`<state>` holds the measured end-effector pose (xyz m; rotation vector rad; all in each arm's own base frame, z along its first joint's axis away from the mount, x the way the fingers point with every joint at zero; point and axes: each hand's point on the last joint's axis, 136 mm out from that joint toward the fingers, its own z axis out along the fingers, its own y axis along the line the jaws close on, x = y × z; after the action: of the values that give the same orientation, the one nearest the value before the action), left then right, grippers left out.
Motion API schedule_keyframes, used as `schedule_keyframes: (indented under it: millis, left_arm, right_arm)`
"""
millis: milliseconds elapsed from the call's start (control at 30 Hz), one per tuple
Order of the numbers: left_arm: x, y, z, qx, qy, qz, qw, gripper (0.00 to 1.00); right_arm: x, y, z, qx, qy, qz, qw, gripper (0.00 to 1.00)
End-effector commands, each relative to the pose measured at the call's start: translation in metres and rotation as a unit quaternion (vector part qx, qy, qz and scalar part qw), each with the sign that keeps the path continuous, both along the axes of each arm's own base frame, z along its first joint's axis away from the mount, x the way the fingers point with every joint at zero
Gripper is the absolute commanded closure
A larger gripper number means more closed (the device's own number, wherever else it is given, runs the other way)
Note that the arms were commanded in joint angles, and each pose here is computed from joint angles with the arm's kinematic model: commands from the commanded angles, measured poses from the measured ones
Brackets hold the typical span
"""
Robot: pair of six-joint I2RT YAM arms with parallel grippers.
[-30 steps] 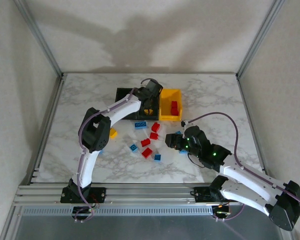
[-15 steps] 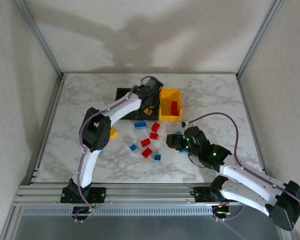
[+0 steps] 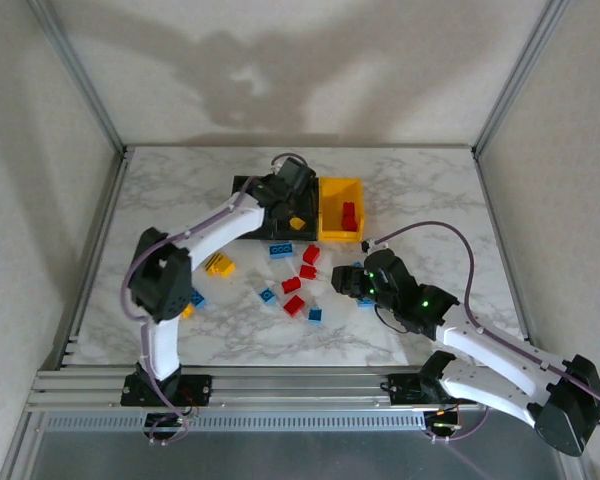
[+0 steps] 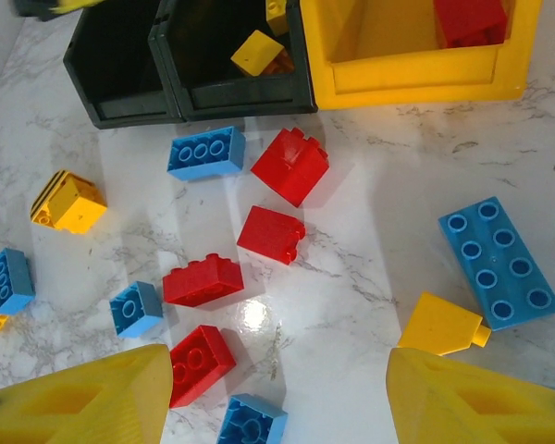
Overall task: Sort the legos into containers by color
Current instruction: Pick up the lego from the center of the table.
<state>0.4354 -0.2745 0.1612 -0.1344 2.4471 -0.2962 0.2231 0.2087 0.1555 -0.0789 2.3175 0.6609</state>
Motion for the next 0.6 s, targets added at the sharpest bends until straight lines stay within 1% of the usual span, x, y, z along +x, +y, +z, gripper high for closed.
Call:
schedule_keyframes:
  millis: [0,167,267,400,567]
  left_arm:
    - [-0.018,0.002,0.027,-0.032,-0.023,-0.012,0.999,0.36]
    - [-0.047,0.019,0.033,-0.046,-0.027,-0.011,0.999,0.36]
    - [-0.066,0.03,0.03,-0.055,-0.024,-0.008,0.998,0.36]
    - [-0.09,0.046,0.013,-0.055,-0.01,0.001,0.998,0.35]
    - [-0.116,0.066,-0.01,-0.055,0.007,0.015,0.998,0.35]
  right_arm:
    - [0.004,0.003,0.009,-0.001,-0.008,-0.001,1.0,0.38]
    - [0.004,0.008,0.005,-0.002,0.005,0.001,1.0,0.38]
    - [0.005,0.009,0.003,-0.006,0.01,0.001,1.0,0.39]
    - [0.006,0.013,-0.001,-0.011,0.018,0.007,1.0,0.38]
    - [0.008,0.01,-0.014,-0.047,0.042,-0.002,0.998,0.38]
